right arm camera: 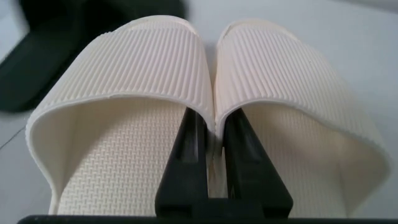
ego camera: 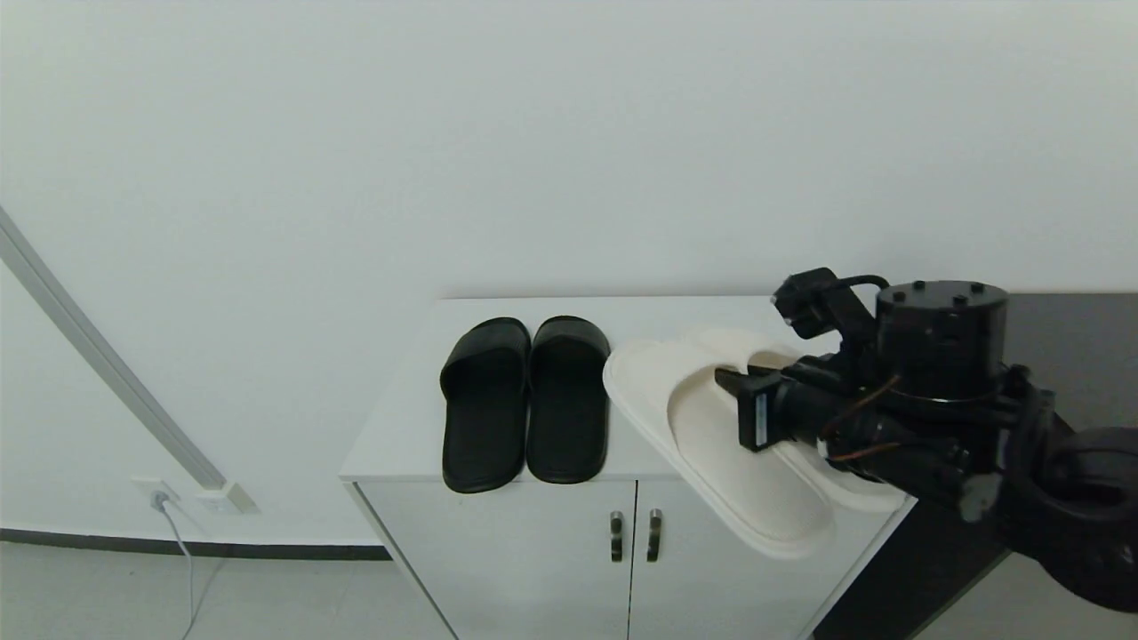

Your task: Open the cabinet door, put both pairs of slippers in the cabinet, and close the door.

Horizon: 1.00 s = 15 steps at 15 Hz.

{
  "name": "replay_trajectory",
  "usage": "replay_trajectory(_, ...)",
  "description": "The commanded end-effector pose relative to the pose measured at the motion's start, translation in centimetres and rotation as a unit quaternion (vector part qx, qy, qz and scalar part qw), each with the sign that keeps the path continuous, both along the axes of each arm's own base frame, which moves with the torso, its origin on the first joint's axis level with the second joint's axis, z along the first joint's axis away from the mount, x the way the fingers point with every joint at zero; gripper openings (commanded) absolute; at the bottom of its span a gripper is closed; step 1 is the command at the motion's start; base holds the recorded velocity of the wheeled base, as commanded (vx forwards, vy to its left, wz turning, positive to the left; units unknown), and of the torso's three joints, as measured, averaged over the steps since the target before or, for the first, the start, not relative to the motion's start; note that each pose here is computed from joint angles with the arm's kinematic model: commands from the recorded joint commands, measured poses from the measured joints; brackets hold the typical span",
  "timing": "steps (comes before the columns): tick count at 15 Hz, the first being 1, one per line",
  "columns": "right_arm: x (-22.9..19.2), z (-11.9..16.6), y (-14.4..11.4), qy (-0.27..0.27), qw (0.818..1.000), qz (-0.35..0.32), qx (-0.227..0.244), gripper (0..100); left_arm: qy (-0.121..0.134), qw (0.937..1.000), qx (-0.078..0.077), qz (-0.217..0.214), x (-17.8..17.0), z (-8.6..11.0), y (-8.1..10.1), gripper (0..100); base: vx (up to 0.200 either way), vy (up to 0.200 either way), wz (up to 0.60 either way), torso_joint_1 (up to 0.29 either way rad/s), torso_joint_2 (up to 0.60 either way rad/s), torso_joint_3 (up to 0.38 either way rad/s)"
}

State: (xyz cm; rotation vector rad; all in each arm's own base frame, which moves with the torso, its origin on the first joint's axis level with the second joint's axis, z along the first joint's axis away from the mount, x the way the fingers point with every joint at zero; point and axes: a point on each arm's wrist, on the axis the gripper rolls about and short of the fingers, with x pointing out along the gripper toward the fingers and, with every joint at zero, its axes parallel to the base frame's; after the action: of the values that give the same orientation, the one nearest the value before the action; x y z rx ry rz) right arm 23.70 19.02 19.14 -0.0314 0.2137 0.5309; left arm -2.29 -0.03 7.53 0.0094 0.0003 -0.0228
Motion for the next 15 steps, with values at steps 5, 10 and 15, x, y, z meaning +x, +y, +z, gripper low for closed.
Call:
replay_trajectory(5, -6.4, 0.6, -1.6, 0.01, 0.99, 0.14, 0.005, 0, 0.001, 1.0, 0.0, 0.0, 0.0, 0.0, 0.0, 0, 0.0, 0.0, 0.0, 0.0, 0.0, 0.0)
replay_trajectory(10, -6.7, 0.0, -1.4, 0.019, 0.989, 0.15, -0.001, 0, 0.001, 1.0, 0.0, 0.0, 0.0, 0.0, 0.0, 0, -0.04, 0.0, 0.0, 0.0, 0.0, 0.0)
replay_trajectory(15, -6.7, -0.6, -1.2, 0.026, 0.988, 0.151, -0.008, 0, 0.001, 1.0, 0.001, 0.0, 0.0, 0.0, 0.0, 0, -0.2, 0.0, 0.0, 0.003, 0.0, 0.0)
